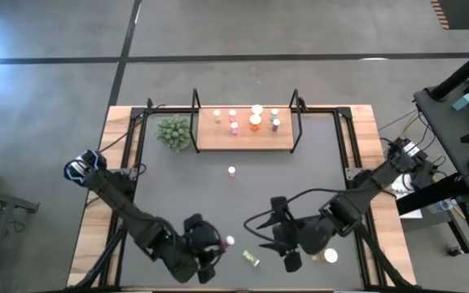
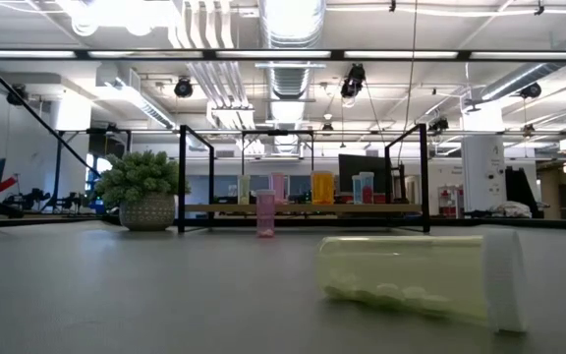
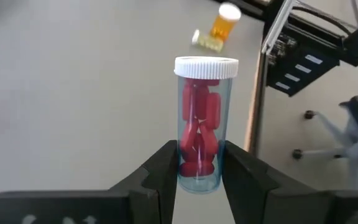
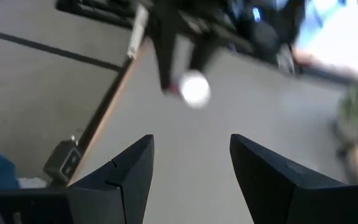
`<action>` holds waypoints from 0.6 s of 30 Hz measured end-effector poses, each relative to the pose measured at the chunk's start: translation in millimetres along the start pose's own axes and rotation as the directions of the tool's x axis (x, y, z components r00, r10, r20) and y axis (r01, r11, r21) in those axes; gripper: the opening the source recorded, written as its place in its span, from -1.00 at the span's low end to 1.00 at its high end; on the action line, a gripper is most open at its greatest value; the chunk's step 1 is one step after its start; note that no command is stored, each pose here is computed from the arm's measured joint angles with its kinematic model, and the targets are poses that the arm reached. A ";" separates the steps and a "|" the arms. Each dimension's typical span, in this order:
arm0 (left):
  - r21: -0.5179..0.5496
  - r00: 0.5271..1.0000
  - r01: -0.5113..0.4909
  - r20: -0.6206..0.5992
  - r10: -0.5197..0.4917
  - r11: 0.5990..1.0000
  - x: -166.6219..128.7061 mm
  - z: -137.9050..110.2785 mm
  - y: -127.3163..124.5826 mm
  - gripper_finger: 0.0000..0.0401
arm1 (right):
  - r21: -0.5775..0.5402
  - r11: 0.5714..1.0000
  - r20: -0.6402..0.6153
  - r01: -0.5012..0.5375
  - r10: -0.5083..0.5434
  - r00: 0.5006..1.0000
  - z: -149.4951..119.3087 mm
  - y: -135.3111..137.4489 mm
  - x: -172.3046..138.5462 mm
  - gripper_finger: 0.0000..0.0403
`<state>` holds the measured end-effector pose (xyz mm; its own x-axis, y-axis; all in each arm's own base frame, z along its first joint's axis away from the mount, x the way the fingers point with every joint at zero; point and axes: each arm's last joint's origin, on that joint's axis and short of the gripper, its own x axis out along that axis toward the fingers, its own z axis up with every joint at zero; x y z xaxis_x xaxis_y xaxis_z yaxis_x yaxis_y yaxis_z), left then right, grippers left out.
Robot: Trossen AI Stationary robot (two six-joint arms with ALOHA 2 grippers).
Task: Pick and place medicine bottles onto shelf by color
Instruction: Put the blue pill bottle on the shelf aligned with the other blue pill bottles
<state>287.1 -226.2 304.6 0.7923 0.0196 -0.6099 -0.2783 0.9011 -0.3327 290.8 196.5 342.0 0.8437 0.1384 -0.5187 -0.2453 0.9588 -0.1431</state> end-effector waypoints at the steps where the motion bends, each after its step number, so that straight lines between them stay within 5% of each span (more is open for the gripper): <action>1: 0.031 1.000 -0.003 0.009 0.003 1.000 0.6 5.6 0.9 -0.53 | -0.034 0.999 0.026 -0.008 0.009 1.000 3.4 -1.7 0.4 0.01; 9: 0.198 0.996 -0.005 0.085 -0.012 0.980 0.7 40.7 3.1 -0.53 | -0.091 0.996 0.107 0.022 -0.012 0.994 17.2 -16.1 4.8 0.01; 18: 0.273 0.995 -0.018 0.099 -0.009 0.962 0.5 49.2 5.7 -0.53 | -0.058 0.998 0.104 0.022 -0.016 0.994 23.2 -19.3 14.7 0.01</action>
<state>312.7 -199.7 337.7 0.8449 0.0542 -0.5322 -0.1342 0.9845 -0.1128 319.0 185.8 356.7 0.8925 0.1479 -0.4260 -0.2538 0.9456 -0.2035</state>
